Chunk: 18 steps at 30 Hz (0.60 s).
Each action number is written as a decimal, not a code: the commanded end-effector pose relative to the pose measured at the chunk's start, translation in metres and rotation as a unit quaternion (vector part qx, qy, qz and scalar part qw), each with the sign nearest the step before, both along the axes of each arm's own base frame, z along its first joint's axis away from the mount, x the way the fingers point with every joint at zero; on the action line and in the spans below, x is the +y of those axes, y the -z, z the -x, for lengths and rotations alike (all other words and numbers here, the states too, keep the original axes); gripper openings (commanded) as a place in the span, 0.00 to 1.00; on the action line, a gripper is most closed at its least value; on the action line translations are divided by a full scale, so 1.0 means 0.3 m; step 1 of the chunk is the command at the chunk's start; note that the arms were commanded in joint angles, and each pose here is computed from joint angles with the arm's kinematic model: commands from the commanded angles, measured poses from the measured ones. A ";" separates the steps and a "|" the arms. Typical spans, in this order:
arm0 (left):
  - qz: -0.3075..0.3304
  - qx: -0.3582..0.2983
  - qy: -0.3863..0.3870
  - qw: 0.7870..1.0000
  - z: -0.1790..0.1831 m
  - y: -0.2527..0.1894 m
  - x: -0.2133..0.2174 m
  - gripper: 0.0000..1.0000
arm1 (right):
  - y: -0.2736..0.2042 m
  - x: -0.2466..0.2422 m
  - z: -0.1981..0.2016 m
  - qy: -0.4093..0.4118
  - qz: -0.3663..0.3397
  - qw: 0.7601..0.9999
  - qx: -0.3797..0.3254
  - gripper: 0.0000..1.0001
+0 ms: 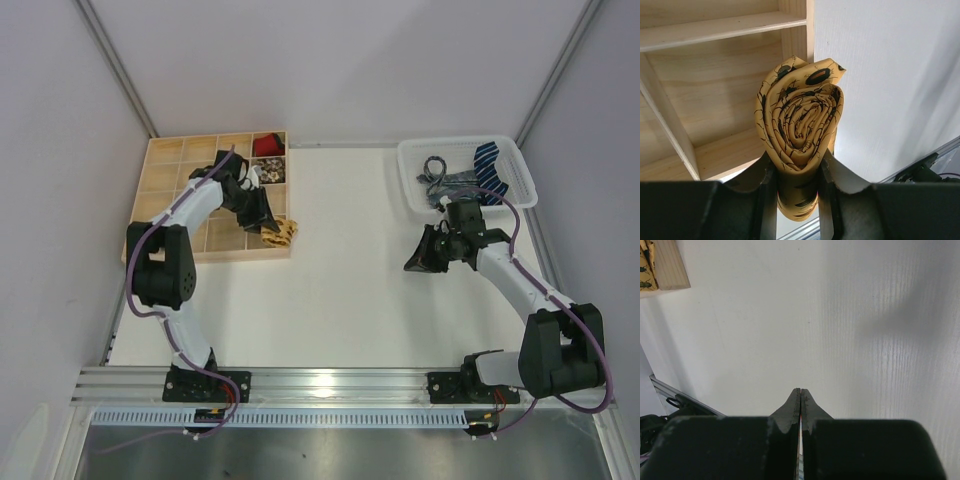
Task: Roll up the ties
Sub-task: Place the rolled tie into the container
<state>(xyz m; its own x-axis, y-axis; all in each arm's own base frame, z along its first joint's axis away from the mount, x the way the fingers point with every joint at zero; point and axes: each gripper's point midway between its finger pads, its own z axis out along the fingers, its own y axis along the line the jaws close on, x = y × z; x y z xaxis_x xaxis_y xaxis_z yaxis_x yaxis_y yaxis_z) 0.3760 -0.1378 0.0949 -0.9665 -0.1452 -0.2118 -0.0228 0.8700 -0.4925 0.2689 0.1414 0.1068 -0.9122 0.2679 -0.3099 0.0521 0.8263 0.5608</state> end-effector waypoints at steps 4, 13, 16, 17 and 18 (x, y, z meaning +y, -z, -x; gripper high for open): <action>-0.072 -0.001 -0.017 0.997 -0.033 0.062 0.107 0.01 | -0.041 0.002 -0.012 -0.007 -0.005 1.000 -0.029 0.00; -0.116 0.016 -0.023 0.993 -0.028 0.134 0.158 0.00 | -0.044 -0.002 -0.009 -0.006 -0.005 1.000 -0.029 0.00; -0.132 0.021 -0.024 0.991 -0.016 0.160 0.177 0.00 | -0.042 -0.005 -0.006 -0.005 -0.004 1.000 -0.029 0.00; -0.137 0.028 -0.024 0.990 -0.013 0.176 0.184 0.01 | -0.041 -0.006 -0.006 -0.005 -0.004 1.000 -0.029 0.00; -0.145 0.030 -0.025 0.989 -0.011 0.185 0.191 0.00 | -0.044 -0.004 -0.007 -0.006 -0.005 1.000 -0.030 0.00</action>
<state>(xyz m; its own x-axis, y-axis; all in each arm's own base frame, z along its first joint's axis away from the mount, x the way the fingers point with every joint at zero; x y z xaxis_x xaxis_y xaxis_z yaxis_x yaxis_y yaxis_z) 0.3840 -0.1061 0.0613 -0.9650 -0.1501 -0.2149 -0.0717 0.9397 -0.3343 0.2689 0.1402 0.1095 -0.9084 0.2655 -0.3229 0.0423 0.8268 0.5609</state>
